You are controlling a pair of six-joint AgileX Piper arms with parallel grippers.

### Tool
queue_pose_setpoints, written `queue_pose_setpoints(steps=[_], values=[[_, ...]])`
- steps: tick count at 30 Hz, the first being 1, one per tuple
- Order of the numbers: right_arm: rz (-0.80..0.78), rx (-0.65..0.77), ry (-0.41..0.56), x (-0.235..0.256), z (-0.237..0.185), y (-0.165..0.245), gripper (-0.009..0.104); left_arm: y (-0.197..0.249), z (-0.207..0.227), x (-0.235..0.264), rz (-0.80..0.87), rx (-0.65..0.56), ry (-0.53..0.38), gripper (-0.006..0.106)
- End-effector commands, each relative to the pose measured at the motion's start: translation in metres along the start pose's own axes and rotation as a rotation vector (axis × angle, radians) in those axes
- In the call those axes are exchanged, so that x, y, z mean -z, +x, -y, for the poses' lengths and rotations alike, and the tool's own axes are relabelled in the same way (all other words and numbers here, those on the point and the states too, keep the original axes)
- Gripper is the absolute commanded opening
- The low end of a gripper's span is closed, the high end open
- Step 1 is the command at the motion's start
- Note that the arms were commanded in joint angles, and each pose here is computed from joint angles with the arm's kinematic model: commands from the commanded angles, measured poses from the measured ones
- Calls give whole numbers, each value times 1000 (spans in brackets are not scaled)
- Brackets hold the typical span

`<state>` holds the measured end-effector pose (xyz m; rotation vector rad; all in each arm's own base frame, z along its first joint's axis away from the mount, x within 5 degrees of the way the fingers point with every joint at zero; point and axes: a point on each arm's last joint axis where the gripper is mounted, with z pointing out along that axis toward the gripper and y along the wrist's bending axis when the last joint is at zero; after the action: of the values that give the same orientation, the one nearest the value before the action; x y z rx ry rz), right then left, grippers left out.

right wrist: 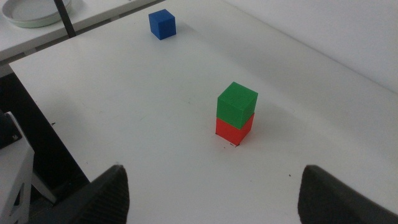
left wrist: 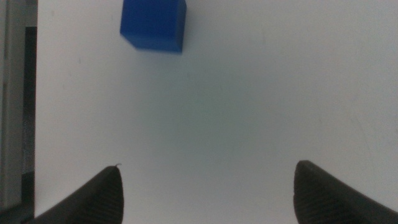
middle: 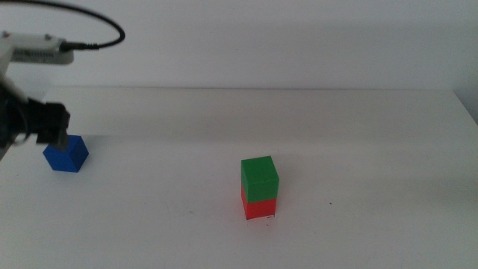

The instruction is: Stack red cubes first, then green, then blue cubes in a specific spot.

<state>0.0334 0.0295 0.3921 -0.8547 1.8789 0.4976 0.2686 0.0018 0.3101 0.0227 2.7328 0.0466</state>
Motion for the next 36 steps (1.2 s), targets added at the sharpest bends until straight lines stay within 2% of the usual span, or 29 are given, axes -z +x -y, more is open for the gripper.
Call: queue_pose_setpoints(steps=[1,8,12,36], values=[[8,6,1,0,0,0,88,-22,-11,-10,-37,-8,15,94],[8,6,1,0,0,0,88,-68,-38,-54,-121,11,43,94],[8,6,1,0,0,0,88,-81,-47,-79,-144,19,97,94],[7,-5,1,0,0,0,88,-82,-61,-162,-225,7,107,94]])
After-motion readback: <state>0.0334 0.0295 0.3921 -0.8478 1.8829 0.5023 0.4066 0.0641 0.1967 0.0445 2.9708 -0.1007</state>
